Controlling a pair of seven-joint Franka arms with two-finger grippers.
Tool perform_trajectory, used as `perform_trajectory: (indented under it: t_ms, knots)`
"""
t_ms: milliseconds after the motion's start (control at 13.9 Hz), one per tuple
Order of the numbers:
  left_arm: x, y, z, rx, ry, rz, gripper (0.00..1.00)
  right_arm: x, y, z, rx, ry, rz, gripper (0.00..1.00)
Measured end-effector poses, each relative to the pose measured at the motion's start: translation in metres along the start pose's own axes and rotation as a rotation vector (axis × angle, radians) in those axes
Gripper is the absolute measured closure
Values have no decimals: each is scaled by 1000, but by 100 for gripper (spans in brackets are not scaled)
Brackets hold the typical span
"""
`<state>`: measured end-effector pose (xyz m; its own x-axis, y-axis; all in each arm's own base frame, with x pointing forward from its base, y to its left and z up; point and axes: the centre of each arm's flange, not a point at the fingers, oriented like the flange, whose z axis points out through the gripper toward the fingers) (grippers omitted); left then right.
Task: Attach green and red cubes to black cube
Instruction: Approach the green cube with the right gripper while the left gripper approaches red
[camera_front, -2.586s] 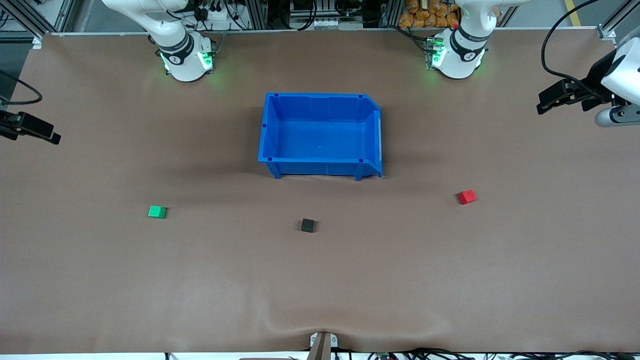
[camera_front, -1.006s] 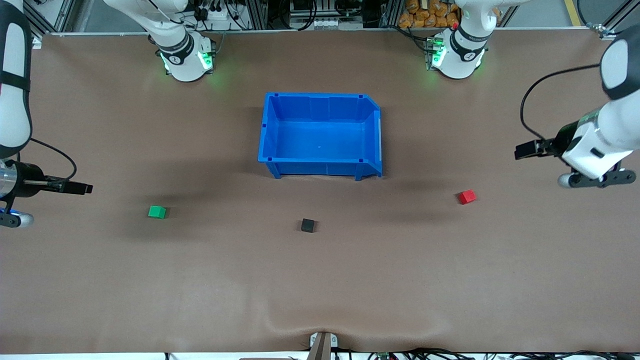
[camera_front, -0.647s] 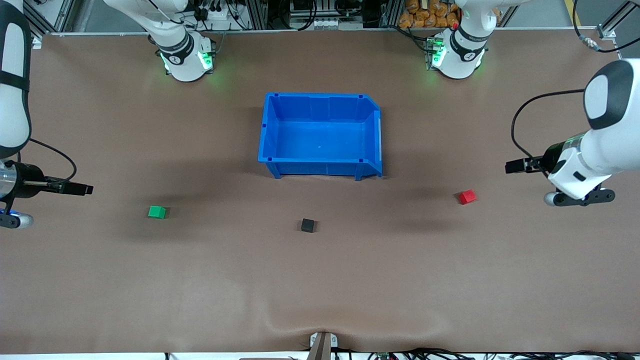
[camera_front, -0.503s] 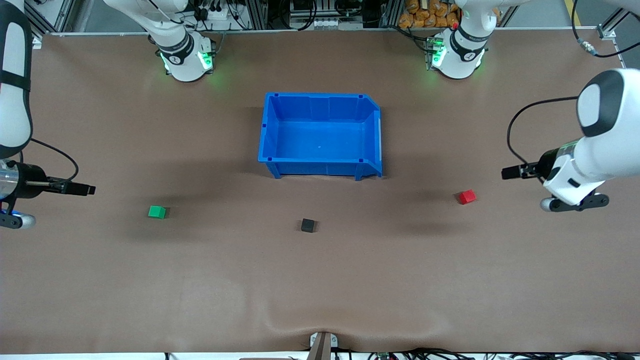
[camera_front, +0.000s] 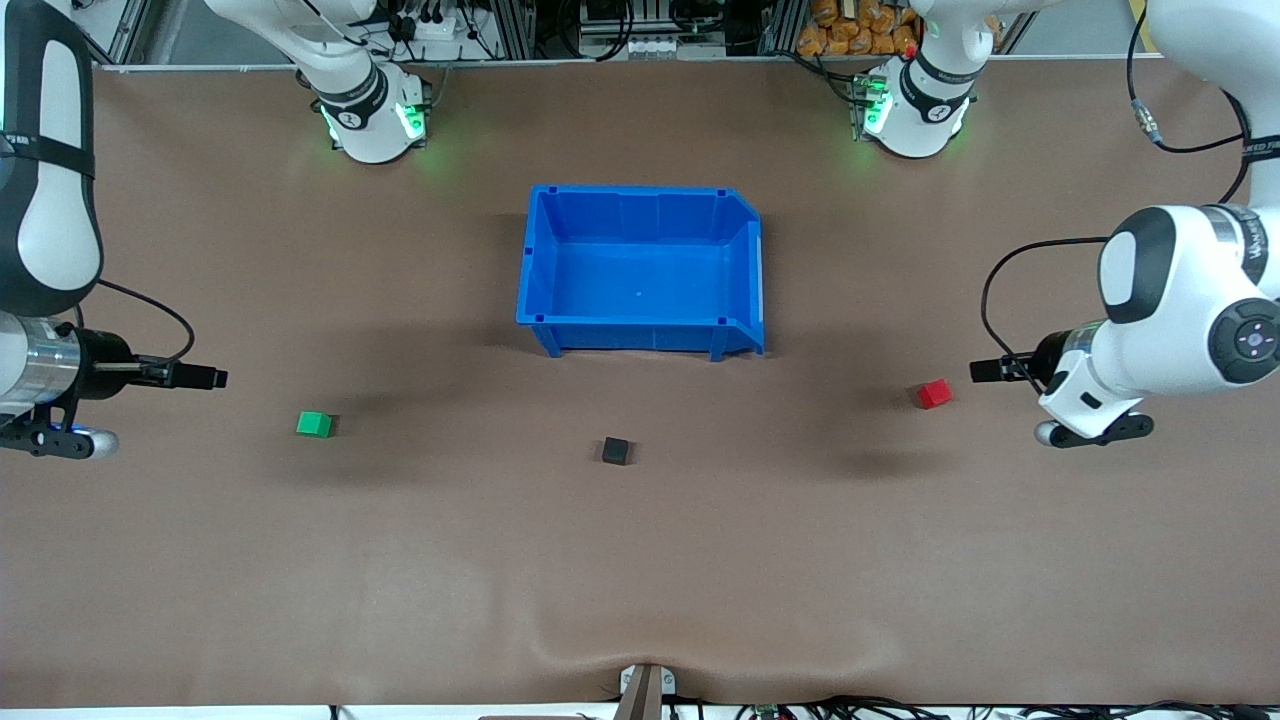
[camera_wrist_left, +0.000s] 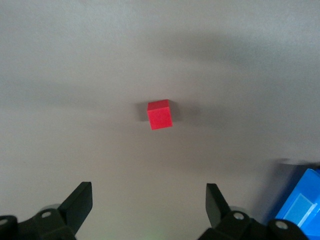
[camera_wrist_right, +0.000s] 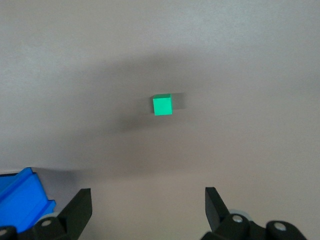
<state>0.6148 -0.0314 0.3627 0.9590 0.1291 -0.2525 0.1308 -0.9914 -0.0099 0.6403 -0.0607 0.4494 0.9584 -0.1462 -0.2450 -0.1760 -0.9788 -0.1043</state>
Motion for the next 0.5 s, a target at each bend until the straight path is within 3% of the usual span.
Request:
perform_trajectory:
  t_ms: [359, 503]
  knots:
    - [-3, 6, 18, 2, -5, -166, 0, 19, 2, 40, 32, -51, 16, 0]
    - [-4, 12, 19, 3, -1, -218, 0, 34, 5, 61, 29, -34, 26, 0]
